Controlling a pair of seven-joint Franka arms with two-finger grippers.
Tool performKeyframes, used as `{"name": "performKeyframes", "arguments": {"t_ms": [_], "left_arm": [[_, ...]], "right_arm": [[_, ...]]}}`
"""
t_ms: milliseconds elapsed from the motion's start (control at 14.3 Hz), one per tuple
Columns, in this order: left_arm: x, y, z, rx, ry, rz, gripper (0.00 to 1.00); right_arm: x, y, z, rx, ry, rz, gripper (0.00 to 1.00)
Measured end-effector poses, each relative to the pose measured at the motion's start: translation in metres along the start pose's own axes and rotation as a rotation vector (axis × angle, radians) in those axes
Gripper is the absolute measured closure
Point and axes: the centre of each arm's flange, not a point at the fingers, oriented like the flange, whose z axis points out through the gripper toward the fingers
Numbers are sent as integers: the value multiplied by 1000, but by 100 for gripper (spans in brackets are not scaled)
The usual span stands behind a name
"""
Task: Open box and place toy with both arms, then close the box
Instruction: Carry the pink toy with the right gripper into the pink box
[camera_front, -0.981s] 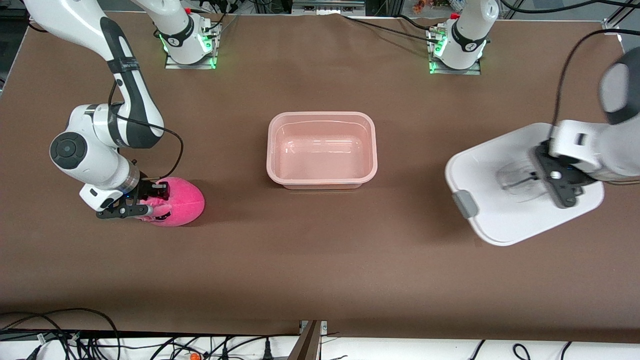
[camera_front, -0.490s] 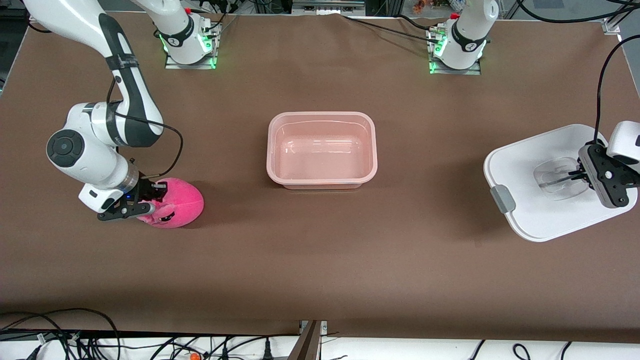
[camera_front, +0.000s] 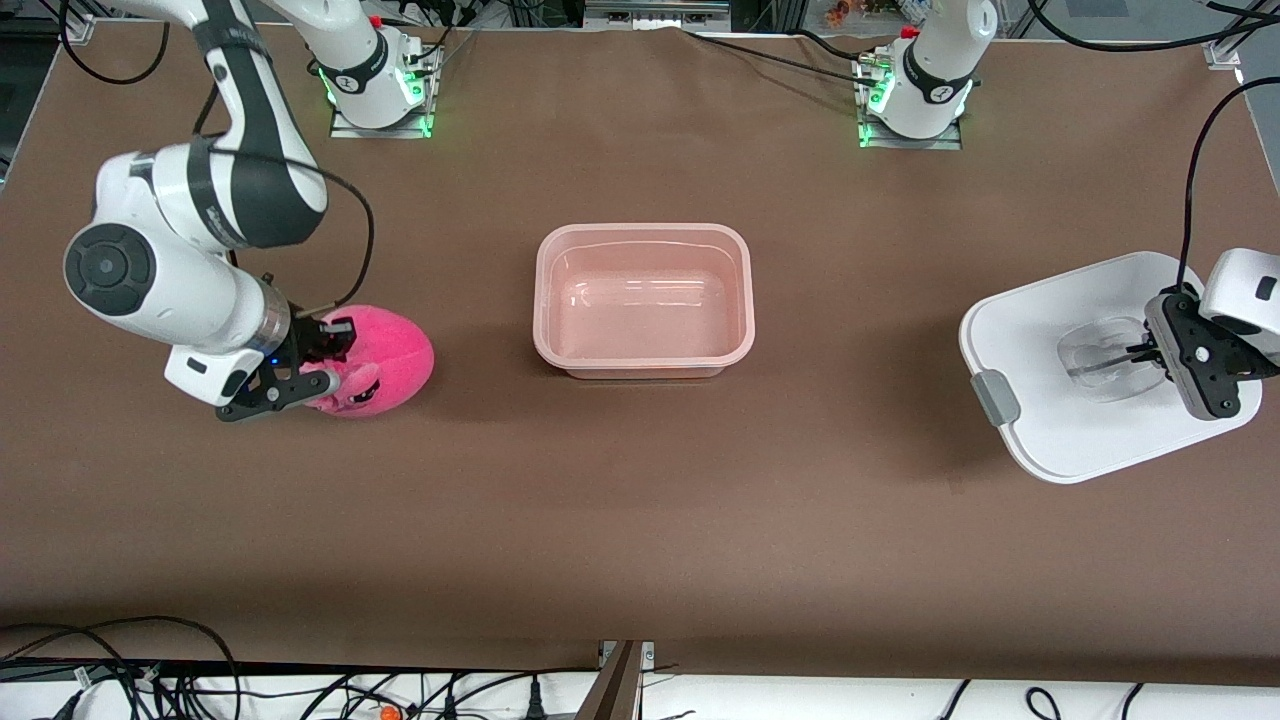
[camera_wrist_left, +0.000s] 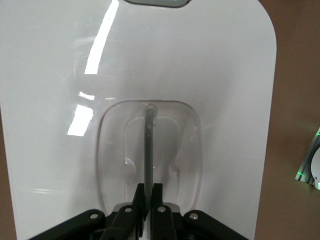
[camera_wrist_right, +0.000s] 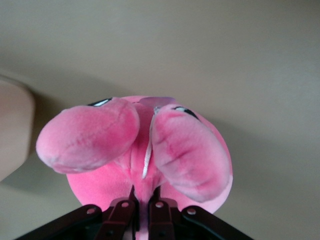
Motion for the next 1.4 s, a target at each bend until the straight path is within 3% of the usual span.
{"name": "performKeyframes", "arguments": {"t_ms": [280, 700, 1051, 1401], "left_arm": [[9, 2, -2, 3, 2, 15, 93], [10, 3, -3, 6, 3, 17, 93], [10, 3, -3, 6, 3, 17, 93], [10, 3, -3, 6, 3, 17, 93]], "right_arm": [[0, -120, -43, 18, -68, -206, 92], [-16, -309, -28, -20, -117, -499, 92], [-13, -346, -19, -69, -130, -734, 92], [-5, -373, 22, -136, -172, -824, 92]]}}
